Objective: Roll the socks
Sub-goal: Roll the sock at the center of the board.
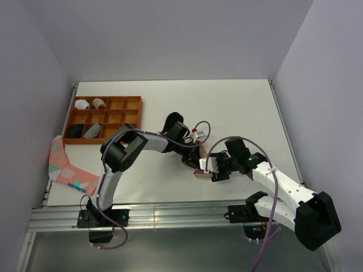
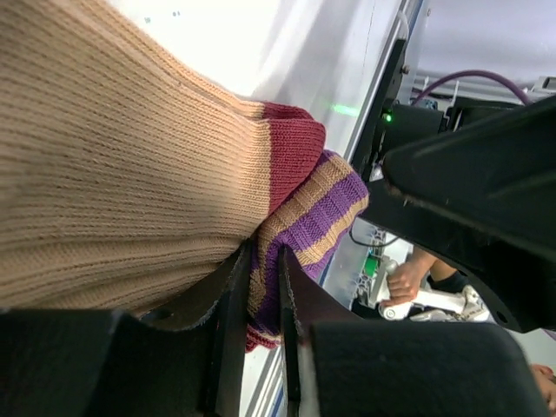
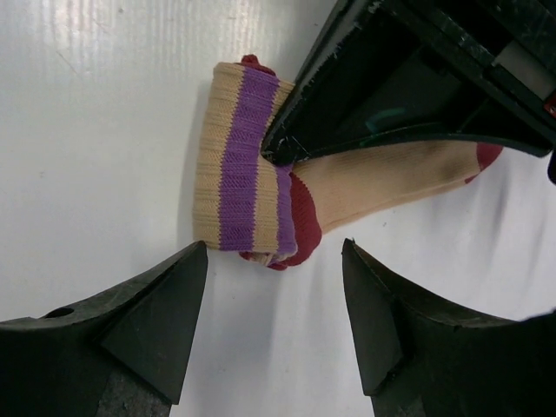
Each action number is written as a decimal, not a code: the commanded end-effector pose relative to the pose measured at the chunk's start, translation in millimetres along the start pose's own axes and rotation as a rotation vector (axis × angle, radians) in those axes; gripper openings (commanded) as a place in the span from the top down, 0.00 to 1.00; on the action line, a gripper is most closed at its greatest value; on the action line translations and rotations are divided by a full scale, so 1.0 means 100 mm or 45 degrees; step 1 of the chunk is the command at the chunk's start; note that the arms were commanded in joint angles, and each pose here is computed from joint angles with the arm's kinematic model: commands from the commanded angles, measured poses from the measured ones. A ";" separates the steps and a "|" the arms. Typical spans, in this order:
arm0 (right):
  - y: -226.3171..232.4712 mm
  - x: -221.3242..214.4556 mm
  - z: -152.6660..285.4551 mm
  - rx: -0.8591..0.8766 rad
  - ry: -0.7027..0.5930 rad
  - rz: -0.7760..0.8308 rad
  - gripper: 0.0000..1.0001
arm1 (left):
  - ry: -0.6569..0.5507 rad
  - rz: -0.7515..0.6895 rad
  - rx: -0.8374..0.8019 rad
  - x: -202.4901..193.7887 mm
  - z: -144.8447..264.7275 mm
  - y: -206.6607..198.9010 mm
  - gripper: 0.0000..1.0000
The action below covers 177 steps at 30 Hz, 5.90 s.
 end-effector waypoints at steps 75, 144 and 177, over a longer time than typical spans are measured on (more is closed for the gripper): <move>0.27 0.15 -0.46 0.487 0.275 -0.511 0.75 | -0.732 -0.039 -0.269 0.23 0.66 -0.05 0.70; -0.42 -0.36 -0.88 0.515 0.564 -1.189 1.00 | -0.823 -0.895 0.515 -0.11 0.95 -0.51 0.45; -0.44 -0.33 -0.90 0.546 0.578 -1.212 1.00 | -0.709 -0.815 0.450 -0.06 0.41 -0.12 0.43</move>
Point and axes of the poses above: each gripper's point midway between its finger pads, its own z axis back along the fingers, its own y axis along the line the jaws close on, x = y × z, the point moved 2 cm from there along z, back along the fingers, and after that the axes turned 4 degrees about z, right-handed, at the moved point
